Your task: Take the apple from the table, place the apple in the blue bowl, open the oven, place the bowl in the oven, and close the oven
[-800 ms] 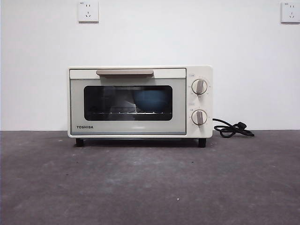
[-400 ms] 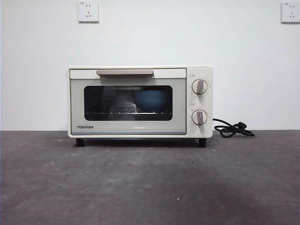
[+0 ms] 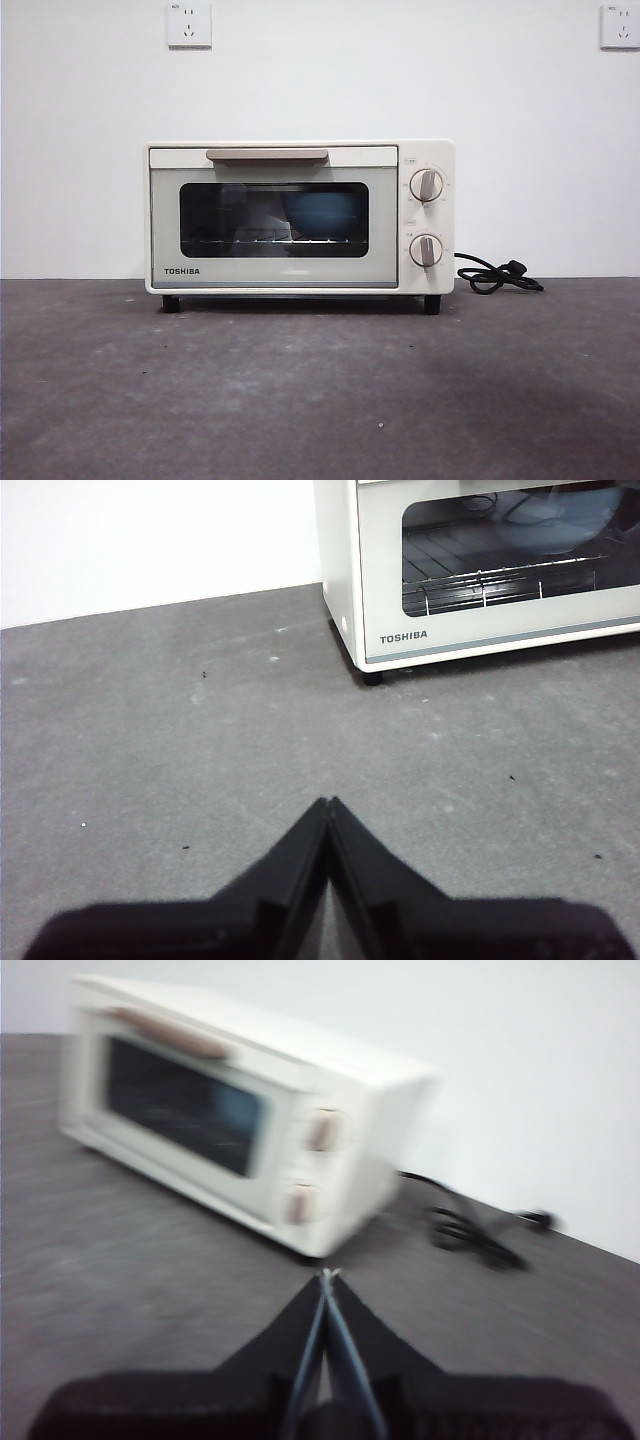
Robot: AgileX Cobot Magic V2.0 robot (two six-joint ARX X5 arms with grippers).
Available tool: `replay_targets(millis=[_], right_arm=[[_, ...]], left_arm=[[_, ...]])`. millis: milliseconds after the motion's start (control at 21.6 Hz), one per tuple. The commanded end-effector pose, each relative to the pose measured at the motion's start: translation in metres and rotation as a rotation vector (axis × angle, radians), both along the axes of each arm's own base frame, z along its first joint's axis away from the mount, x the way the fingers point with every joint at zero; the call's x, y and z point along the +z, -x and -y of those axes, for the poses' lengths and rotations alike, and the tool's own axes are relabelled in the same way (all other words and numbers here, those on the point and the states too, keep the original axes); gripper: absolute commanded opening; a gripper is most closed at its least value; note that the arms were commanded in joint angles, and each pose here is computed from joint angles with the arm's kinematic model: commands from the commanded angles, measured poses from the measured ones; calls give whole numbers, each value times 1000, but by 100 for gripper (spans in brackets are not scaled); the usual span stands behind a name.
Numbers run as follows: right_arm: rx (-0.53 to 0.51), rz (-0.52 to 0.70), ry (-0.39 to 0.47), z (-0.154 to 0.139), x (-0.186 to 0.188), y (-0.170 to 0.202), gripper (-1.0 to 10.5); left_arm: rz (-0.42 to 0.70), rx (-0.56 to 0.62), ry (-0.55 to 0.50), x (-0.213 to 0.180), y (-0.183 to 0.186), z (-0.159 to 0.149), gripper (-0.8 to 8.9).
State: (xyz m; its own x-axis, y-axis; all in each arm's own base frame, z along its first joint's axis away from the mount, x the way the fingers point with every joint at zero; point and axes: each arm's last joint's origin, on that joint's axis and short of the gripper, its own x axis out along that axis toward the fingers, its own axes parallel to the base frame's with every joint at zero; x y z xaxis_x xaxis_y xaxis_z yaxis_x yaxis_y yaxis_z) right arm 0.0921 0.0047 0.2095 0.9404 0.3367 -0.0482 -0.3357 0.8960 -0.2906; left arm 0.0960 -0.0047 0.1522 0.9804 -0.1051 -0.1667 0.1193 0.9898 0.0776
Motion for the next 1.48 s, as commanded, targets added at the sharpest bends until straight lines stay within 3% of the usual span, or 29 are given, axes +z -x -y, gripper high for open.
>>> replay_targets(millis=[46,232,417,556,788,1112,1483], right_arm=[[-182,-42,-117,5,-12,-1,2],[-442,-60,-289,12,-30,-3,2],[-512,-37,-431,15,-47,-5,2],[-537,-79,-391,15,-51,-4,2],[-530,-146,-212,15,-59,-3,2],[-434,-162,-190,12,-60,-3,2],[-440,-164,-224,12,-60,-3,2]], left_arm=[[-5,2,7,-3,-1,0,-4],[-5,2,7,-3,-1,0,-4],[-5,2,7,-3,-1,0,-4],[-5,2,7,-3,-1,0,-4],[-11,2,7,-3,-1,0,-4],[-16,2,7,-4,-1,0,-4],[-21,2,7,-4,-1,0,-4]])
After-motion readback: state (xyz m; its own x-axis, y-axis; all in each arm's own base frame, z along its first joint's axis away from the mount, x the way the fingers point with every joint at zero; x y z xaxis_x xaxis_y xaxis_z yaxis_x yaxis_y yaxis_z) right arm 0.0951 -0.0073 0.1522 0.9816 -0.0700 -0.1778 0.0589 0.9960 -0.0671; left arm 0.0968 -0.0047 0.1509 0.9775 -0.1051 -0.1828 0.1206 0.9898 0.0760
